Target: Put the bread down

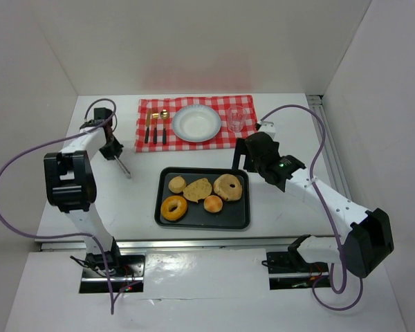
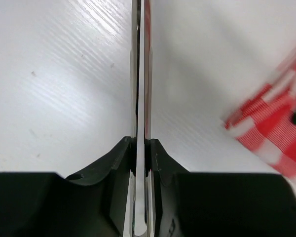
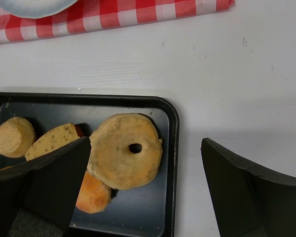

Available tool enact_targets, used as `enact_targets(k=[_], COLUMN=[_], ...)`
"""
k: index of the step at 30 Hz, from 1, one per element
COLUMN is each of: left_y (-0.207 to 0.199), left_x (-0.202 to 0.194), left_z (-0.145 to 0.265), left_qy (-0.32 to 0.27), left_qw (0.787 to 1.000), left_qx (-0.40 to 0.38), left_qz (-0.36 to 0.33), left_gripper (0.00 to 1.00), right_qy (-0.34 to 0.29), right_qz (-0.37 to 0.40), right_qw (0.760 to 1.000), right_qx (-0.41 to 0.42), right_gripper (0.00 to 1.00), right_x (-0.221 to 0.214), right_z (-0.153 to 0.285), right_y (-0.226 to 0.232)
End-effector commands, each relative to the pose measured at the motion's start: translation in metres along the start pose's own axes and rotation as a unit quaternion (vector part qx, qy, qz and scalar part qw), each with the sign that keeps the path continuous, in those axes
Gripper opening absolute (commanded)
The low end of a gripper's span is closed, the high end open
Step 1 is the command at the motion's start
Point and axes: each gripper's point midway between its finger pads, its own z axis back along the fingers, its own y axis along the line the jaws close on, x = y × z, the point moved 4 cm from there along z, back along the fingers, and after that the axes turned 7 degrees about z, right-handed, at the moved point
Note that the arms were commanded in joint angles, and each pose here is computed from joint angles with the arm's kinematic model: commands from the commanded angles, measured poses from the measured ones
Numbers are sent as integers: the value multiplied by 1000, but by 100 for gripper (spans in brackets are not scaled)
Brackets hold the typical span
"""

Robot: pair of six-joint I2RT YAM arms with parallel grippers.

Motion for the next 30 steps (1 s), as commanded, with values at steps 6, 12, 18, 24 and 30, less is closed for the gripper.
enact_targets(k=[6,12,18,24,30], left_y=[-24,-41,-32,-25,-34], left_x=[15,-76,-178,-225,-248], left_z=[120,194,249,289,303], left_qy=[-93,-32,78,115,125], left_qw=[986,939,874,841,825], left_qx=[-126,-273,-350,-376,-379], left_qz=[-59,-208,-327,-371,-400], left_gripper=[23,27,30,42,52], right_qy=[-33,-52,-72,-98,-106], right_qz=[-20,-25,-41,-49,-58], right_qw=[999,998,996,992,990], right_qx=[10,-9,-45,-68,-69], right_gripper=[100,100,100,100,100], right_x=[15,23,34,43,43], right_z=[10,26,44,66,76], right_y=[-3,-14,-30,-44,-48])
